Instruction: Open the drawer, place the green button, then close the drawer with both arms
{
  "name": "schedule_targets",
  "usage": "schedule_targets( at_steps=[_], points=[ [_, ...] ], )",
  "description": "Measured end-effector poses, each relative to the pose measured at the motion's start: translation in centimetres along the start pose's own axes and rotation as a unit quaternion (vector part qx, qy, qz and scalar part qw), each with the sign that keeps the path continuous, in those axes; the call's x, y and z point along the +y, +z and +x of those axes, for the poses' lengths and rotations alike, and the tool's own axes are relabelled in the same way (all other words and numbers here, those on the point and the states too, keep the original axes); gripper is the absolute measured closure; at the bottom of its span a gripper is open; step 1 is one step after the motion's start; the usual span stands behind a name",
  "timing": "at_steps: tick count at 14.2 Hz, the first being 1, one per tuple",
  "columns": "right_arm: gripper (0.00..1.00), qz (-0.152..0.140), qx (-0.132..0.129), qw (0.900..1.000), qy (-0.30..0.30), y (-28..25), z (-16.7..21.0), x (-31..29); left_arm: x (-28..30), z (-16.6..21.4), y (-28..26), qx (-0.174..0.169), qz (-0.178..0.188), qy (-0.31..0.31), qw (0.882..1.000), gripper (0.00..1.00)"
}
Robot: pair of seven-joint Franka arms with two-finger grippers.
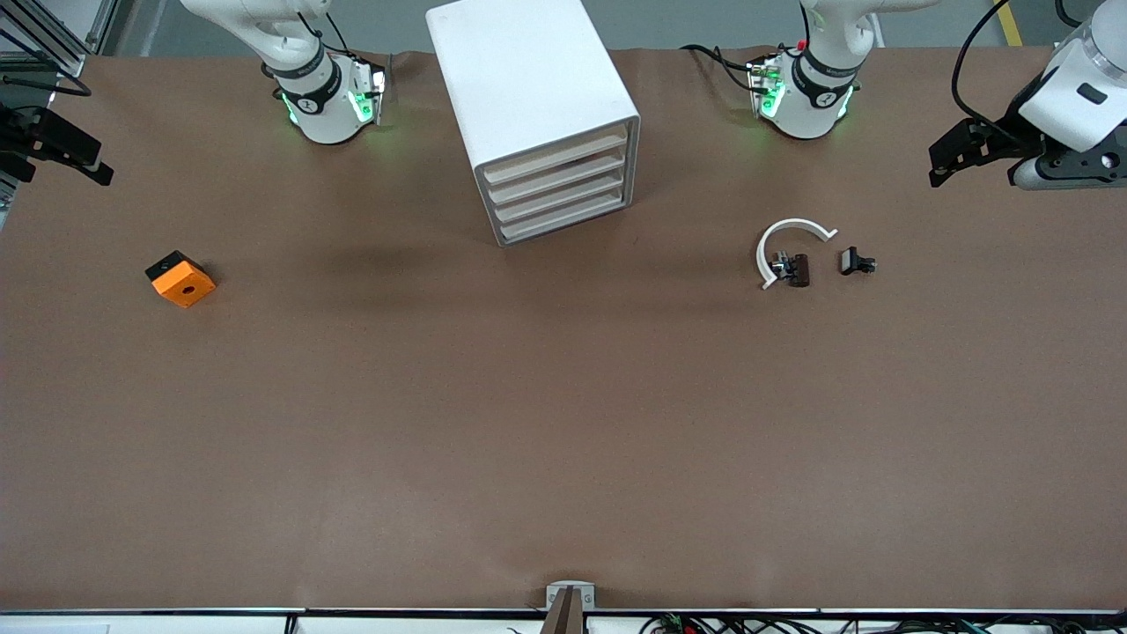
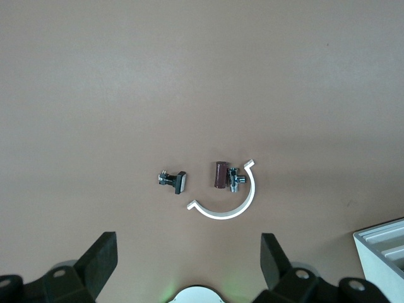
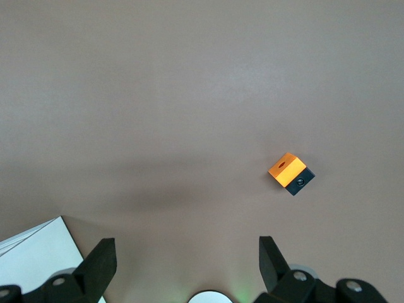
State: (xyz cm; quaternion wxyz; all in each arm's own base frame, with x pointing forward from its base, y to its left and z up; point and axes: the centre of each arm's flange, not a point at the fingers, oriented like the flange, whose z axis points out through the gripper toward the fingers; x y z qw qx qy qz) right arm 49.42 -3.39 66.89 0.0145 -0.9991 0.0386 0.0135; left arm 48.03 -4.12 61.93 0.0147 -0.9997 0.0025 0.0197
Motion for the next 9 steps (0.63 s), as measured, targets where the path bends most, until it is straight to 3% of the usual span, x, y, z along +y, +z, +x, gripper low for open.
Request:
schedule_targets(
  at_steps=[9],
  points=[
    [0.00,0.000,0.000,1.000,0.000,0.02,0.00,0.02,0.03,0.01,-0.29,0.003,0.000,0.000,1.000,0.00]
  ],
)
